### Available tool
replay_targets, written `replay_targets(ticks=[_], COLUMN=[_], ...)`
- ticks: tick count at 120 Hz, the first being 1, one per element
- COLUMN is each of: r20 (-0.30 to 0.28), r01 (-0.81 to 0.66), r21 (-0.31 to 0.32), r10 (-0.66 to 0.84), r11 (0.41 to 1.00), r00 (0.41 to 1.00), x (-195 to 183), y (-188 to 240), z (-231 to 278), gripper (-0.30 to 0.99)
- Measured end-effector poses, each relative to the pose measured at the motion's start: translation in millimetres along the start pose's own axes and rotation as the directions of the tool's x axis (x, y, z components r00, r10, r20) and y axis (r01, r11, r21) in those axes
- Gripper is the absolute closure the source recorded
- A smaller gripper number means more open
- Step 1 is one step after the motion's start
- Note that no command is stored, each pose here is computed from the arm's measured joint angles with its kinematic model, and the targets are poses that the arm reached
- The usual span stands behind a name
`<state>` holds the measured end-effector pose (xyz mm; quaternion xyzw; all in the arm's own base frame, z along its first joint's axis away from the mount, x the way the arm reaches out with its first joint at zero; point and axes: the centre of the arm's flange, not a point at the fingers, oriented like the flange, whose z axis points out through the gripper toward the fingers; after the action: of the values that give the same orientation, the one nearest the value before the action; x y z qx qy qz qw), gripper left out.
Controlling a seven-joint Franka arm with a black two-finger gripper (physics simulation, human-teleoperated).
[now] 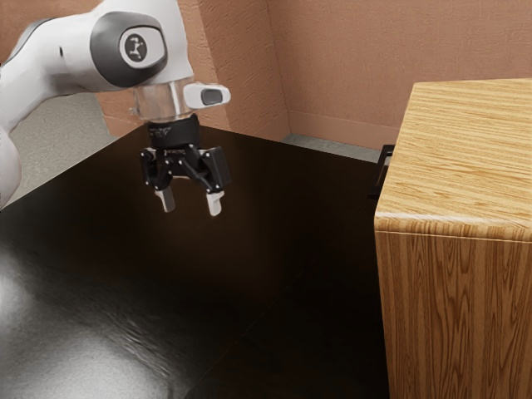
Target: Pull the drawer handle with one arm to open the drawer
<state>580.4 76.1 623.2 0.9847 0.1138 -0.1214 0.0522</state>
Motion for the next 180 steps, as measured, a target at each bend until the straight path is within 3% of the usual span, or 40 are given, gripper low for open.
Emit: replay_targets(ticks=[22, 48, 63, 70, 87, 101, 117, 138, 180], r20=[-0.105, -0.159, -0.285, -0.317, -0.335, -0.340, -0.367, -0.405, -0.375], r01=[-0.039, -0.067, -0.087, -0.090, -0.091, -0.074, -0.093, -0.111, -0.059], r21=[0.009, -0.013, -0.042, -0.056, -0.094, -0.143, -0.159, -0.183, -0.213], r10=[0.040, 0.064, 0.072, 0.068, 0.055, 0.021, 0.028, 0.028, -0.026], r11=[0.999, 0.998, 0.995, 0.994, 0.991, 0.987, 0.983, 0.977, 0.975], r00=[0.994, 0.985, 0.956, 0.946, 0.941, 0.940, 0.930, 0.914, 0.927], x=[15.0, 20.1, -35.5, -57.3, -58.0, -30.1, -8.5, -8.8, -7.4], y=[-2.1, -11.2, -15.8, -14.9, 1.5, 9.8, 40.3, 61.3, 78.6], z=[-6.9, -14.1, -78.8, -97.3, -98.6, -83.5, -70.9, -75.1, -65.9], gripper=[0.00, 0.00, 0.00, 0.00, 0.00, 0.00, 0.00, 0.00, 0.00])
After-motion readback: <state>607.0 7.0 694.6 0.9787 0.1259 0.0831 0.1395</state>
